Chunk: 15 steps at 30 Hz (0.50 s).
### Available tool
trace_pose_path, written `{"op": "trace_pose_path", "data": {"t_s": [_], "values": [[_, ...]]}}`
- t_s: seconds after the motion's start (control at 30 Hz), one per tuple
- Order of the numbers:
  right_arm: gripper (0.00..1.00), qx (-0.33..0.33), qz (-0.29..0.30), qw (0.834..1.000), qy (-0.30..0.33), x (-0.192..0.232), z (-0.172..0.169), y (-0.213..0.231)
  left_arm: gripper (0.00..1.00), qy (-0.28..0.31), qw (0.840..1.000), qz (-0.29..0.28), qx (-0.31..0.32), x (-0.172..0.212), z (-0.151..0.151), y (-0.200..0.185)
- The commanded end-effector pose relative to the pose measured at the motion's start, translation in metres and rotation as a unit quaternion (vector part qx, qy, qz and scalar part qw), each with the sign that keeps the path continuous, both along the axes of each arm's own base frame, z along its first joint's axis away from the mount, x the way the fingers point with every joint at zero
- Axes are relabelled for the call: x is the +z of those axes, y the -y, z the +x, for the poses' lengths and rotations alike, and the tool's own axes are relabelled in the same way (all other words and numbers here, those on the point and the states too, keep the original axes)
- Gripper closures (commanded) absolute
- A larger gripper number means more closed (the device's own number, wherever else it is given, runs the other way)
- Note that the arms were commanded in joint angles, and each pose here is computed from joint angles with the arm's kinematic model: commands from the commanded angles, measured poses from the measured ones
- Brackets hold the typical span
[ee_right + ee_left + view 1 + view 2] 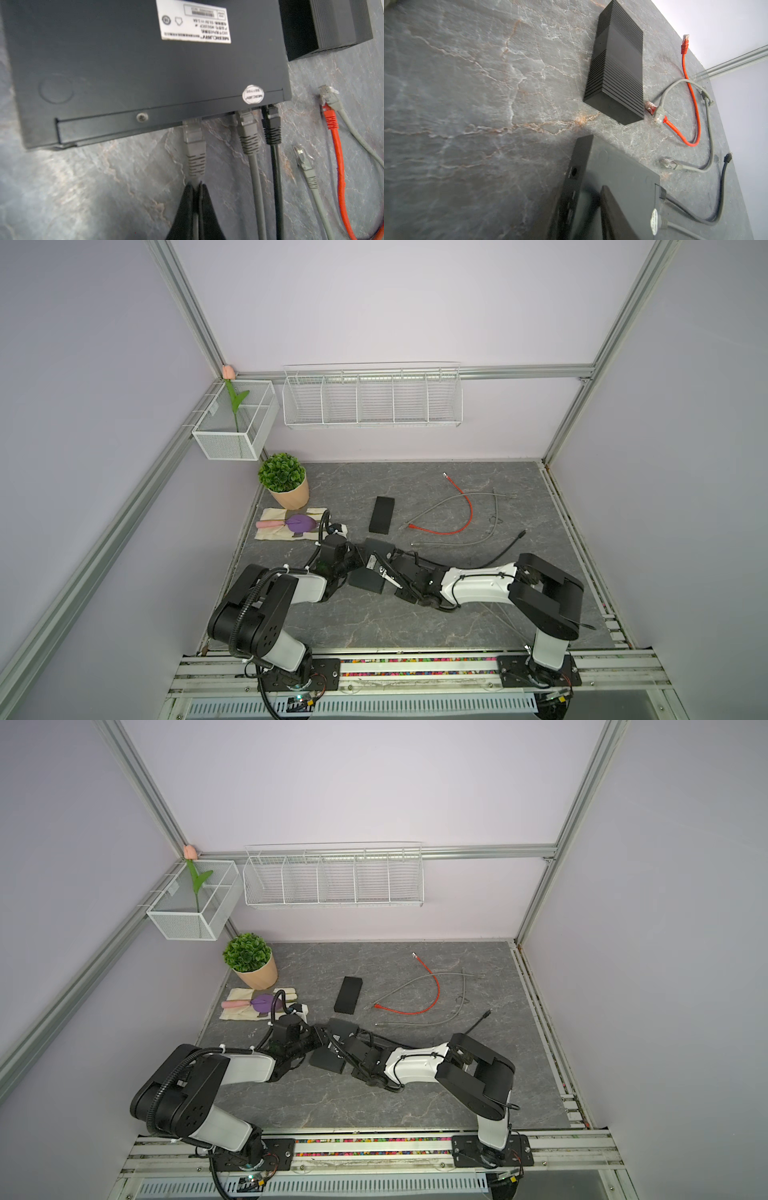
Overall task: Insert the plug into the switch port
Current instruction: 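Push the grey plug into the free switch port with the right gripper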
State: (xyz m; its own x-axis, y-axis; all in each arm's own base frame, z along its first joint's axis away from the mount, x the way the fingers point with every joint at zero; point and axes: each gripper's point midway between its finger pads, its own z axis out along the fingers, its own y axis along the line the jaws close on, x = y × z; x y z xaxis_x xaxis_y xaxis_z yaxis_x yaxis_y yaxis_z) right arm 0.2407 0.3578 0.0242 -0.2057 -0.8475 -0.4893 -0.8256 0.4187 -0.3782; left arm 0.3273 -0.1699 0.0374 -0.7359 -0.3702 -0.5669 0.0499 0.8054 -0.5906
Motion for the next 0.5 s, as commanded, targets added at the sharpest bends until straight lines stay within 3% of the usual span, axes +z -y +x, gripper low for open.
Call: {"op": "trace_pose_path", "data": {"t_s": [0.0, 0.47], "values": [[0.93, 0.059, 0.217, 0.973, 0.054, 0.100, 0.007, -0.084, 0.69, -0.074, 0.991, -0.040, -0.102, -0.018, -0.046, 0.045], [0.93, 0.067, 0.256, 0.963, 0.049, 0.107, 0.019, -0.094, 0.69, -0.079, 0.988, -0.045, -0.126, -0.024, -0.054, 0.058]]}}
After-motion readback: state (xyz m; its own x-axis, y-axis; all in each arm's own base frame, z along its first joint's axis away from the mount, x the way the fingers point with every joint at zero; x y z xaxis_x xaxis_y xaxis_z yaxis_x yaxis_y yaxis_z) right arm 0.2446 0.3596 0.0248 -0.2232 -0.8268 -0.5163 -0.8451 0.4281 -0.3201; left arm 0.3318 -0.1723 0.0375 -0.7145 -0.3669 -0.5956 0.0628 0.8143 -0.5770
